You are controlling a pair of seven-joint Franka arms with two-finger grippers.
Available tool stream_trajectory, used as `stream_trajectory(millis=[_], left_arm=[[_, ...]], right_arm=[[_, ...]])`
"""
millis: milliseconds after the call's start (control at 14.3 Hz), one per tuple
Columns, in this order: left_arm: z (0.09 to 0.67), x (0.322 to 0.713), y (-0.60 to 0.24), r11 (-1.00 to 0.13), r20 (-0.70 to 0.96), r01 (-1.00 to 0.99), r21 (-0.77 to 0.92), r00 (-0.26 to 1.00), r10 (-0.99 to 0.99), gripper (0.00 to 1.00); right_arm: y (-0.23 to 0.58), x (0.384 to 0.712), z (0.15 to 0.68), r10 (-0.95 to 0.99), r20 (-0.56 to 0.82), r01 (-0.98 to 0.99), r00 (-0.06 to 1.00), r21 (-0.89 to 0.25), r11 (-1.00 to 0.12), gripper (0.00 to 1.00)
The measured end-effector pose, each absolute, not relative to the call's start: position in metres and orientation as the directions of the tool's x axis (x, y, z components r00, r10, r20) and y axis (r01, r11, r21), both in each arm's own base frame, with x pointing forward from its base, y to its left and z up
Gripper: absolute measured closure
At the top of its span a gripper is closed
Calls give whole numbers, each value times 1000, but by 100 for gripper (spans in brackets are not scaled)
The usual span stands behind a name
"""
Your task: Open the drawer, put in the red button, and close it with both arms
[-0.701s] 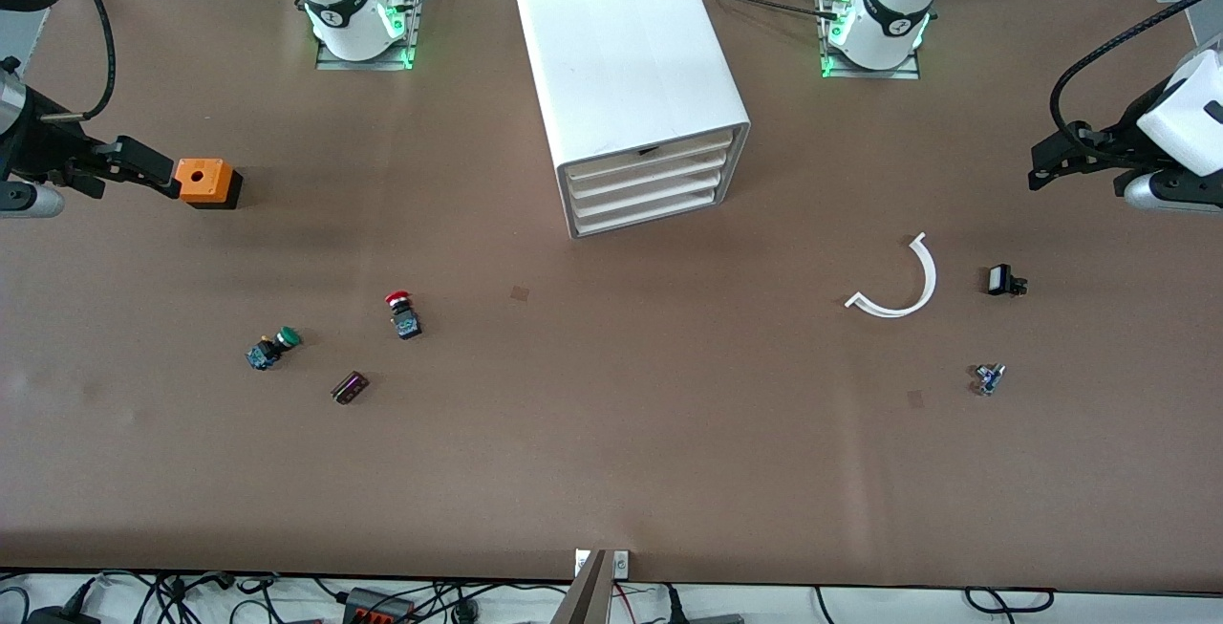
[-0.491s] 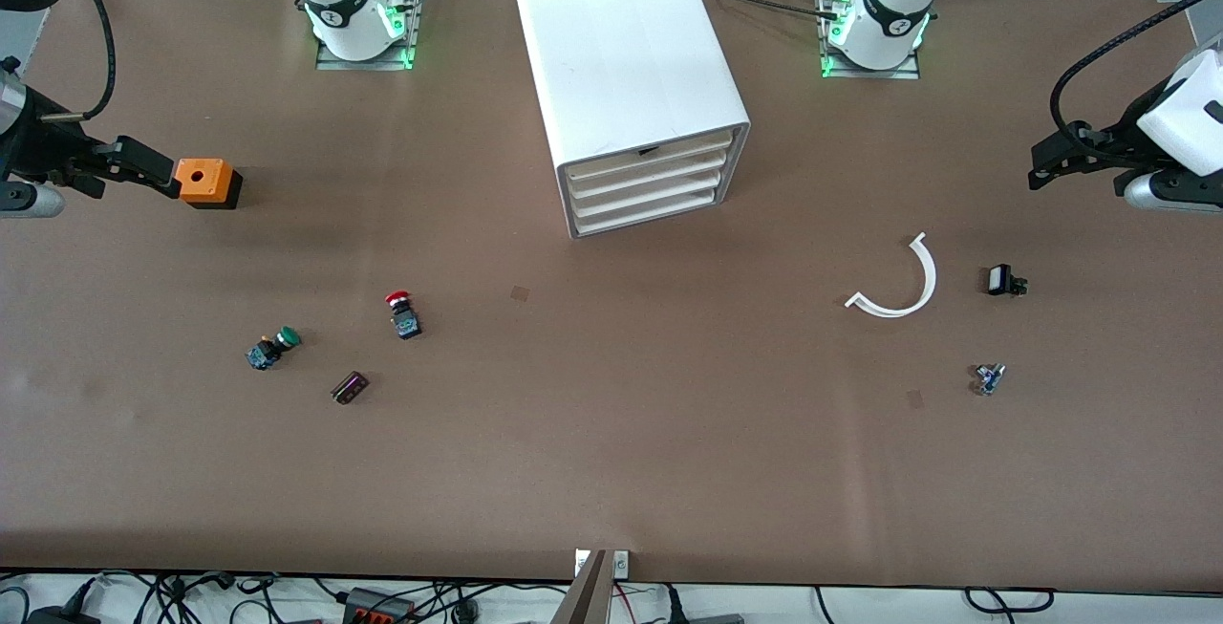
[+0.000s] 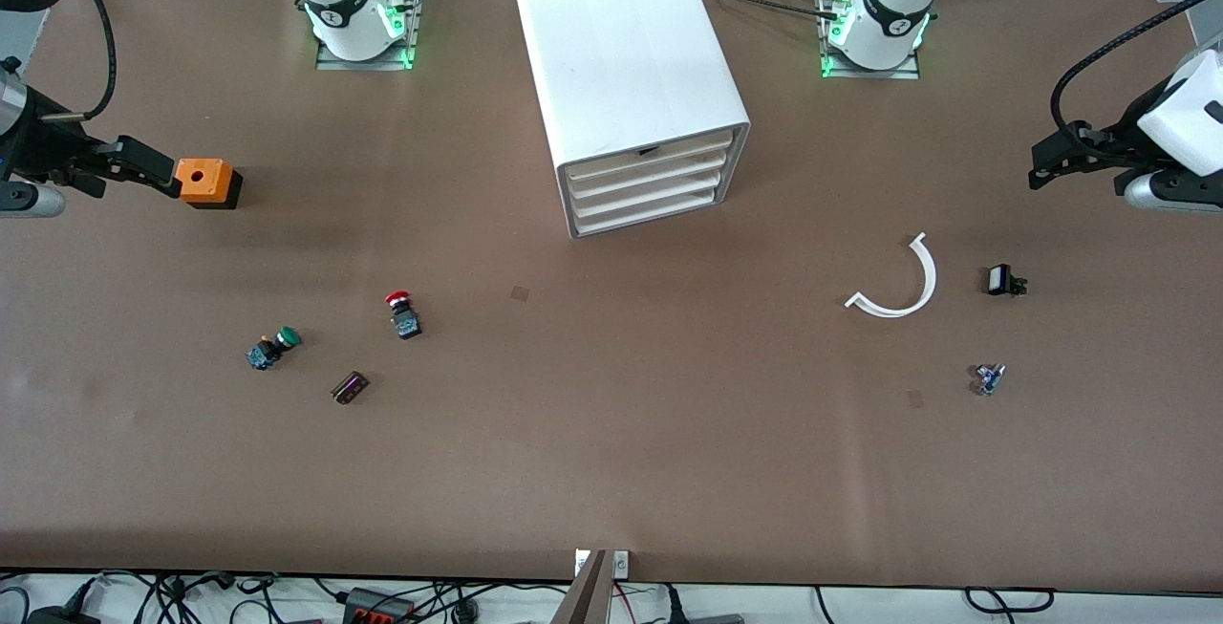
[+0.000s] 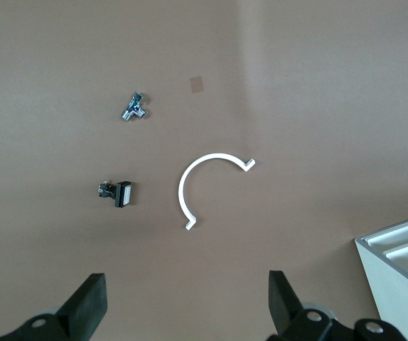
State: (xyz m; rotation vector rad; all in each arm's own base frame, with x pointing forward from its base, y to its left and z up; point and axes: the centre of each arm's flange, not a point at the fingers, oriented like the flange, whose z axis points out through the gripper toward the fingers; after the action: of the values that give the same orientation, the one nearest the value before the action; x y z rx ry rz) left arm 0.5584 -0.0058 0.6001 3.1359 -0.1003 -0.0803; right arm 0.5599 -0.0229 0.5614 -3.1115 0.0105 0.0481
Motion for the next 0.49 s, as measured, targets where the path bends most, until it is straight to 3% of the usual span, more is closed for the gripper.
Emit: stream_trajectory(millis=[491], left_arm=[[577, 532, -11, -997, -304, -75, 22, 950, -78, 0]], right_arm=[[-15, 576, 515, 7, -103, 4, 995, -28, -1000, 0]])
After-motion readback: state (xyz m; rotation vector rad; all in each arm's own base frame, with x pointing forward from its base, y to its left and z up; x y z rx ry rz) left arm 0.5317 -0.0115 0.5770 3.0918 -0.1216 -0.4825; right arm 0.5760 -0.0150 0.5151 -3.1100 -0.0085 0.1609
